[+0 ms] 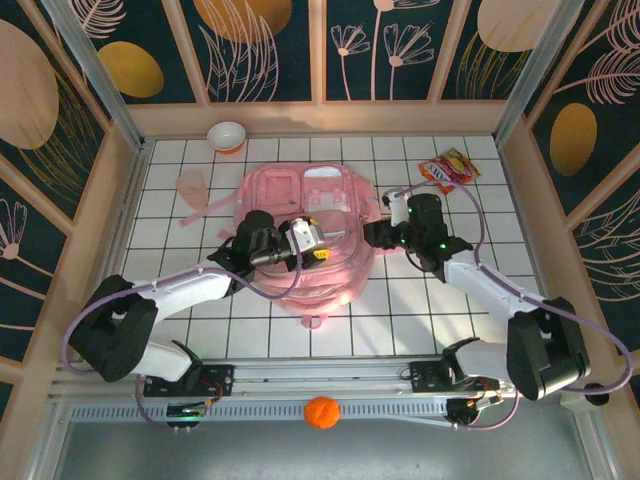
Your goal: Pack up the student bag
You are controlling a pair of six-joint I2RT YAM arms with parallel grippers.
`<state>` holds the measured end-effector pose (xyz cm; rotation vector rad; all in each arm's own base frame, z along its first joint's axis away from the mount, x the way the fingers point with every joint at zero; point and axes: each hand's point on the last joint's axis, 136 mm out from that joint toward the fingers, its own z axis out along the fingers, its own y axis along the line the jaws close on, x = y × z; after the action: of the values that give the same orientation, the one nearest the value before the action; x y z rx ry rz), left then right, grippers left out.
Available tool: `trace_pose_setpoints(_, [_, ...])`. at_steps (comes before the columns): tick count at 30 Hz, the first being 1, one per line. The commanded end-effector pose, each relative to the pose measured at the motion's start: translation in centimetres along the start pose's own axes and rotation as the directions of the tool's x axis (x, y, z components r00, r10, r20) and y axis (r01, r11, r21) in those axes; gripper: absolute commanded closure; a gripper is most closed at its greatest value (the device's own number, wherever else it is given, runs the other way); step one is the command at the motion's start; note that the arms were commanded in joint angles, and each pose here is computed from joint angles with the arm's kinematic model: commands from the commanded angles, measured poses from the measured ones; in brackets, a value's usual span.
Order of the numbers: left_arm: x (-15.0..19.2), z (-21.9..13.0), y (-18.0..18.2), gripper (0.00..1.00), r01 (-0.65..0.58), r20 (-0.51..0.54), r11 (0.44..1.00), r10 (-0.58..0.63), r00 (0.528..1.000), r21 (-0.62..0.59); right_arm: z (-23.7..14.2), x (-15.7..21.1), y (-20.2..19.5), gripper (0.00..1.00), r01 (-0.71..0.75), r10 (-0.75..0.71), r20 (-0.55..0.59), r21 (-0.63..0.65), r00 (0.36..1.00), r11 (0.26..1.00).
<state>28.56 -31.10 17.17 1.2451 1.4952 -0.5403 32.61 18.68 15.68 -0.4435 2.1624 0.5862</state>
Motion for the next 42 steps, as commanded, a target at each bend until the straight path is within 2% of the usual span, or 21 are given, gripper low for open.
trace_pose_setpoints(1, [-4.1, -2.1, 2.5, 0.34, 0.051, 0.095, 0.992, -0.039, 0.995, -0.118, -2.2, -3.3, 0.7, 0.43, 0.009, -0.01, 0.077, 0.004, 0.997, 1.0])
trace_pose_setpoints(5, [-3.4, -4.0, 5.2, 0.33, 0.207, 0.115, 0.947, -0.183, 0.976, -0.245, -2.3, -5.2, 2.7, 0.47, -0.038, 0.049, 0.134, -0.081, 0.99, 0.996])
trace_pose_setpoints(8, [-1.9, -4.6, 5.9, 0.33, 0.303, 0.131, 0.911, -0.276, 0.952, -0.279, -1.2, -5.4, 5.0, 0.52, -0.045, 0.067, 0.142, -0.152, 0.988, 0.987])
trace_pose_setpoints(13, [2.4, -4.6, 4.0, 0.35, 0.415, 0.094, 0.87, -0.405, 0.909, -0.267, 2.3, -0.9, 7.2, 0.62, -0.123, 0.137, 0.055, -0.208, 0.989, 0.97])
trace_pose_setpoints(17, [7.9, -4.7, 2.1, 0.36, 0.487, 0.024, 0.817, -0.506, 0.862, -0.309, 4.9, 5.2, 6.0, 0.69, -0.26, 0.259, -0.021, -0.127, 0.966, 0.957])
trace_pose_setpoints(21, [12.2, -5.3, 1.2, 0.37, 0.516, -0.053, 0.761, -0.579, 0.814, -0.393, 5.6, 9.5, 3.6, 0.7, -0.325, 0.324, -0.059, -0.005, 0.944, 0.946])
trace_pose_setpoints(24, [12.4, -5.8, 1.6, 0.35, 0.511, -0.044, 0.75, -0.579, 0.814, -0.419, 5.4, 9.5, 3.2, 0.7, -0.307, 0.308, -0.061, 0.024, 0.949, 0.951])
trace_pose_setpoints(27, [9.9, -6.3, 3.2, 0.3, 0.517, 0.024, 0.736, -0.565, 0.824, -0.437, 4.5, 6.9, 3.9, 0.69, -0.251, 0.251, -0.02, 0.006, 0.968, 0.968])
trace_pose_setpoints(30, [6.1, -8.1, 6.4, 0.26, 0.526, 0.15, 0.681, -0.531, 0.834, -0.51, 2.4, 2.5, 4.0, 0.61, -0.165, 0.163, 0.077, 0.027, 0.984, 0.986])
trace_pose_setpoints(32, [4.2, -10.2, 8.8, 0.23, 0.532, 0.236, 0.631, -0.494, 0.837, -0.565, 0.5, -0.5, 2.9, 0.44, -0.12, 0.107, 0.156, 0.077, 0.982, 0.99])
trace_pose_setpoints(34, [3.4, -13.1, 11.6, 0.22, 0.543, 0.317, 0.561, -0.453, 0.833, -0.625, -1.7, -3.1, 1.0, 0.32, -0.101, 0.067, 0.239, 0.135, 0.969, 0.986])
trace_pose_setpoints(35, [3.6, -14.6, 12.7, 0.2, 0.546, 0.345, 0.524, -0.436, 0.831, -0.654, -2.9, -4.1, -1.0, 0.19, -0.122, 0.071, 0.278, 0.17, 0.958, 0.978])
trace_pose_setpoints(36, [4.2, -16.3, 13.9, 0.08, 0.548, 0.375, 0.47, -0.414, 0.829, -0.692, -4.1, -4.8, -3.0, 0.01, -0.147, 0.079, 0.313, 0.201, 0.947, 0.969])
trace_pose_setpoints(37, [4.8, -18.0, 14.9, 0.01, 0.55, 0.401, 0.415, -0.395, 0.827, -0.725, -5.1, -5.3, -4.7, 0.01, -0.172, 0.085, 0.344, 0.233, 0.935, 0.957])
trace_pose_setpoints(39, [6.2, -21.3, 16.2, 0.01, 0.536, 0.433, 0.31, -0.344, 0.833, -0.785, -7.5, -5.6, -8.7, 0.01, -0.216, 0.069, 0.413, 0.319, 0.908, 0.923])
trace_pose_setpoints(42, [8.1, -24.5, 16.7, 0.01, 0.503, 0.441, 0.192, -0.288, 0.85, -0.843, -9.9, -4.9, -12.6, 0.01, -0.218, -0.002, 0.478, 0.403, 0.878, 0.889])
